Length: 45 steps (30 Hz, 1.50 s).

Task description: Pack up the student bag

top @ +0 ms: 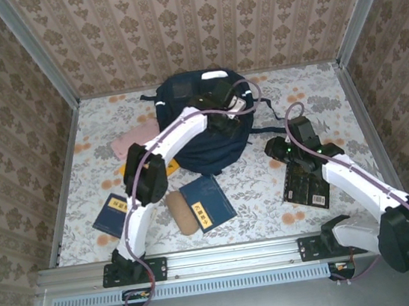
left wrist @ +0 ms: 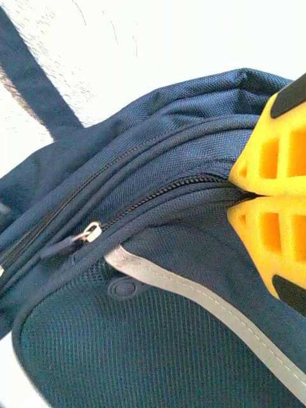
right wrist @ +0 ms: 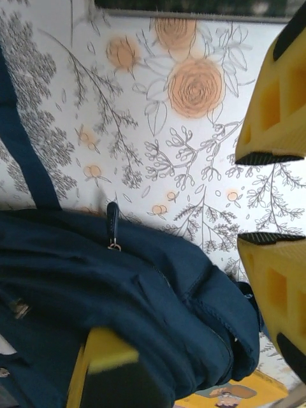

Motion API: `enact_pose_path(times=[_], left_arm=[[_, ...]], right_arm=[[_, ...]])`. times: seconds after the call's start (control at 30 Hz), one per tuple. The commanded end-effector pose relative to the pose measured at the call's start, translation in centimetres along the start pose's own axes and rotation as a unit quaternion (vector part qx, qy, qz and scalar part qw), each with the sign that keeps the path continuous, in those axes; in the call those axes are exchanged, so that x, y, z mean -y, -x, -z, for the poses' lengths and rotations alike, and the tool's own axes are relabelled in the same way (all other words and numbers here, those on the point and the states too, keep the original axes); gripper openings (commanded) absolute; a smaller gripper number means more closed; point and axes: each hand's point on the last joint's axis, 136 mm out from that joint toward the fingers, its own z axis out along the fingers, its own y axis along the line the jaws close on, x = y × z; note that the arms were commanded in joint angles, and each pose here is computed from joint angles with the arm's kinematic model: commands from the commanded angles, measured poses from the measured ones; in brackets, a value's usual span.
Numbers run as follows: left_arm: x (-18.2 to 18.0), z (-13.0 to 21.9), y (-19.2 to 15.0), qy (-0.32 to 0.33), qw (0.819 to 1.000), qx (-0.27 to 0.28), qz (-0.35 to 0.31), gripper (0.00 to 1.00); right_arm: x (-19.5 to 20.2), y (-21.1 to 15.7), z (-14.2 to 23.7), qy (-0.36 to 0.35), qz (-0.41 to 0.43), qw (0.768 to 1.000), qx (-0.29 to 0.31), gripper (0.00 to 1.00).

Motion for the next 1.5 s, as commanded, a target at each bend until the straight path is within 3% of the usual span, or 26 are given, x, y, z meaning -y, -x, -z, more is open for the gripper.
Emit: enact_pose_path(times=[0.0,0.2,0.47,0.57,0.63,0.7,0.8,0.9,1.1,1.3,1.47], left_arm=[[-1.0,6.6,2.2,0.003,0.998,0.063,0.02,0.0],[-1.4,9.5,1.9,-0.005,0.996,0.086,0.039,0.0],[-1.3,11.5,1.4,-0.015,0.994,0.096,0.044,0.0],[-1.4,12.3,1.3,-0.015,0.994,0.099,0.047,0.0],[-1.8,12.8,1.1,-0.01,0.994,0.099,0.046,0.0],[-2.2,13.2,0.8,-0.006,0.994,0.097,0.046,0.0],[-2.8,14.1,0.4,-0.006,0.994,0.102,0.048,0.0],[-3.3,15.3,0.4,-0.006,0.992,0.116,0.053,0.0],[-3.1,17.3,0.0,-0.01,0.99,0.133,0.046,0.0],[-3.3,18.6,-0.8,-0.009,0.988,0.15,0.047,0.0],[-3.0,19.0,-1.0,-0.015,0.986,0.157,0.047,0.0]], right_arm=[[-2.1,-0.2,-1.1,0.05,-0.004,0.998,-0.023,0.34],[-3.8,-0.5,-4.1,0.115,-0.063,0.989,-0.065,0.46],[-7.6,0.7,-6.8,0.245,-0.155,0.952,-0.096,0.61],[-7.2,0.9,-6.7,0.216,-0.106,0.967,-0.086,0.6],[-5.8,1.5,-5.8,0.14,0.003,0.989,-0.04,0.59],[-5.6,2.0,-4.5,0.108,0.107,0.988,0.019,0.59],[-7.7,1.7,-1.8,0.126,0.287,0.943,0.112,0.61],[-8.3,0.4,-1.2,0.116,0.401,0.902,0.111,0.61],[-9.4,-3.2,-1.6,0.187,0.45,0.871,0.062,0.46],[-10.9,-5.2,-1.8,0.221,0.491,0.841,0.062,0.54],[-11.5,-4.9,-2.4,0.219,0.498,0.837,0.065,0.56]])
